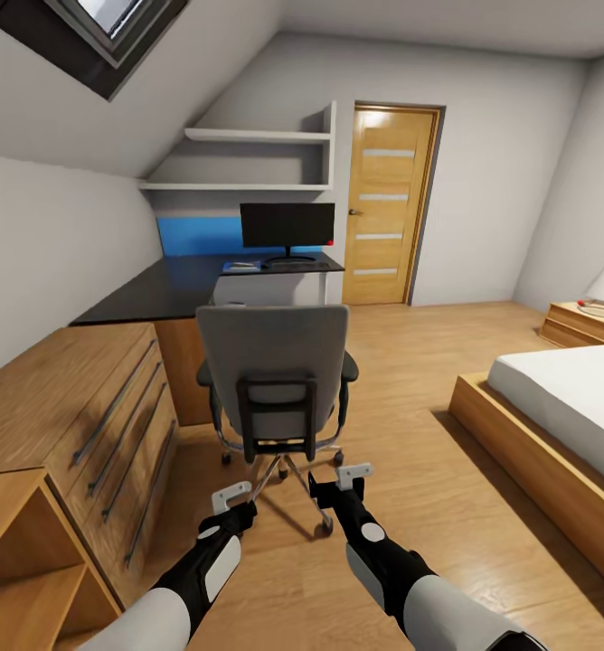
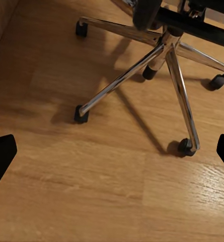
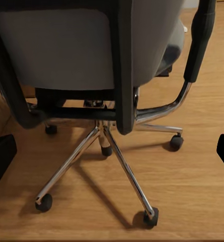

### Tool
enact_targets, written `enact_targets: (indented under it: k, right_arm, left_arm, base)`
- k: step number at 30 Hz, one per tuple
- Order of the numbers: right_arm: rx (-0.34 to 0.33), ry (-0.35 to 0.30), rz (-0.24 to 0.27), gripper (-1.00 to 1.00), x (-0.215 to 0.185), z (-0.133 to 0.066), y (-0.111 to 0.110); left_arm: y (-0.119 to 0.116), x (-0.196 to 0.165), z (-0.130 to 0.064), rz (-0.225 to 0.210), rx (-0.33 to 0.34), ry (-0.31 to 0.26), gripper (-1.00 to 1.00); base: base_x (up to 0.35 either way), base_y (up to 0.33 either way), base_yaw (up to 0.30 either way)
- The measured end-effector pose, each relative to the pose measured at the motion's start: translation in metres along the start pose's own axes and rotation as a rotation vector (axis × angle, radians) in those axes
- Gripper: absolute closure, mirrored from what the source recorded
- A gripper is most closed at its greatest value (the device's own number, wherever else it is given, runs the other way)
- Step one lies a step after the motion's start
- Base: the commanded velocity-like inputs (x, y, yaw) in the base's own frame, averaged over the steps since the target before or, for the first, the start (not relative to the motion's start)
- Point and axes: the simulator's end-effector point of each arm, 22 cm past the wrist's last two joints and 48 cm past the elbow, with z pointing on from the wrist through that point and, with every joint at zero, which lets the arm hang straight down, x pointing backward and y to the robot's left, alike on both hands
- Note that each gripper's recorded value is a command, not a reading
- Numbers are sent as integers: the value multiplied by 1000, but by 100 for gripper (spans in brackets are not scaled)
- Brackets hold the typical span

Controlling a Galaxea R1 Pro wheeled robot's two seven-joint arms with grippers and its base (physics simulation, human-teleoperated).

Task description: In the bedroom, organize the workspace by keeping the computer under the desk, ensuring the monitor is on the desk, placing the keyboard on the desk next to the monitor, placing the mouse on the desk next to the keyboard, moving the folder from the swivel chair onto the desk next to the mouse, stacking the notebook on top of the folder with the pen on top of the notebook, and positioning the swivel chair next to the desk.

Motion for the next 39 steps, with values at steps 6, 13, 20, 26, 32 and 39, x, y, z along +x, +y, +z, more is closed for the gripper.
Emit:
enact_targets:
  k: [6,13,20,26,32,39]
  right_arm:
    - [0,1,0,-100,13,2,-1]
    - [0,1,0,-100,27,4,-1]
    - [0,0,-1,-100,27,4,-1]
    - [8,42,-8,-100,44,1,-5]
    - [11,27,-13,-100,46,-1,-7]
    - [18,92,-27,-100,67,-4,-12]
  left_arm:
    - [3,10,7,1,0,-2,-100]
    - [6,22,14,1,1,-2,-100]
    - [6,21,14,-1,0,-5,-100]
    - [6,19,14,-3,1,-9,-100]
    - [6,19,14,-3,1,-9,-100]
    - [11,18,15,-4,-8,-12,-100]
  base:
    - [0,0,0]
    - [0,0,0]
    - [0,0,0]
    - [63,0,0]
    - [254,0,0]
    - [231,0,0]
